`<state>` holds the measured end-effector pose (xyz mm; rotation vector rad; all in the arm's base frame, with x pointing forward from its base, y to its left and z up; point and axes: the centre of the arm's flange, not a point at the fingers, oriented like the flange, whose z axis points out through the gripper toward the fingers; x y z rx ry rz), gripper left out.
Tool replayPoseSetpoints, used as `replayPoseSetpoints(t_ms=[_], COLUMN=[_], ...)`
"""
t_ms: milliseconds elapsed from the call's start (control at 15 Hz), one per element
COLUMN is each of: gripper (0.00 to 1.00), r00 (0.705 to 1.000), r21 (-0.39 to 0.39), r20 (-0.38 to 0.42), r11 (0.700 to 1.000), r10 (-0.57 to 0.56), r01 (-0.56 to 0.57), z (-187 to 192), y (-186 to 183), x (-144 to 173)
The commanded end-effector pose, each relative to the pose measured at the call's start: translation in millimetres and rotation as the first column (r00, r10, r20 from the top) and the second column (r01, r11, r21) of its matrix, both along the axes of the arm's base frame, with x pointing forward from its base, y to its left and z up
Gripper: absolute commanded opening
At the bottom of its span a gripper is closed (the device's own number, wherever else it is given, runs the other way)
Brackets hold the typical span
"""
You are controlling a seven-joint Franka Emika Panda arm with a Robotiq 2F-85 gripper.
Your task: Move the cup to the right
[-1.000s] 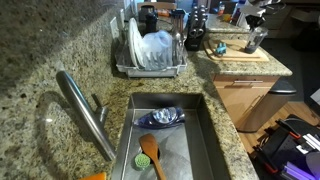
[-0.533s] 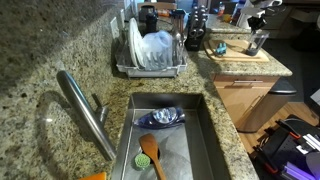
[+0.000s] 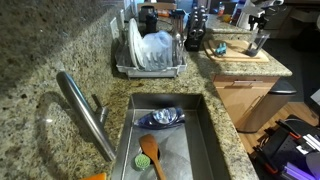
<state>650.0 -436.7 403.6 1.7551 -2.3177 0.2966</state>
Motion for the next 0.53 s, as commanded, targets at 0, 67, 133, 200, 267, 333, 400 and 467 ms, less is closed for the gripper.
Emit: replayPoseSetpoints(t_ms=[0, 67, 133, 200, 267, 333, 400, 467], gripper=[0.98, 1.00, 1.00, 1.00, 1.00, 1.00, 1.00, 1.00], r00=[1.000, 0.997, 0.988, 0.978, 0.965, 0.945, 0.932, 0.958], r21=[-0.055, -0.033, 0.009, 0.009, 0.006, -0.040, -0.127, -0.098], r20=[0.004, 0.001, 0.017, 0.049, 0.075, 0.107, 0.144, 0.093], r11=[0.998, 0.997, 0.988, 0.979, 0.967, 0.952, 0.940, 0.960], r10=[0.012, 0.075, 0.157, 0.202, 0.253, 0.307, 0.333, 0.270], r01=[-0.012, -0.075, -0.157, -0.203, -0.254, -0.305, -0.316, -0.261], z=[66.2, 88.7, 115.3, 137.7, 164.0, 190.6, 214.4, 185.9], y=[-0.2, -1.6, -0.2, 2.3, 5.4, 12.0, 21.0, 9.3], x=[-8.3, -12.1, -21.1, -30.2, -40.3, -54.1, -71.3, -39.4])
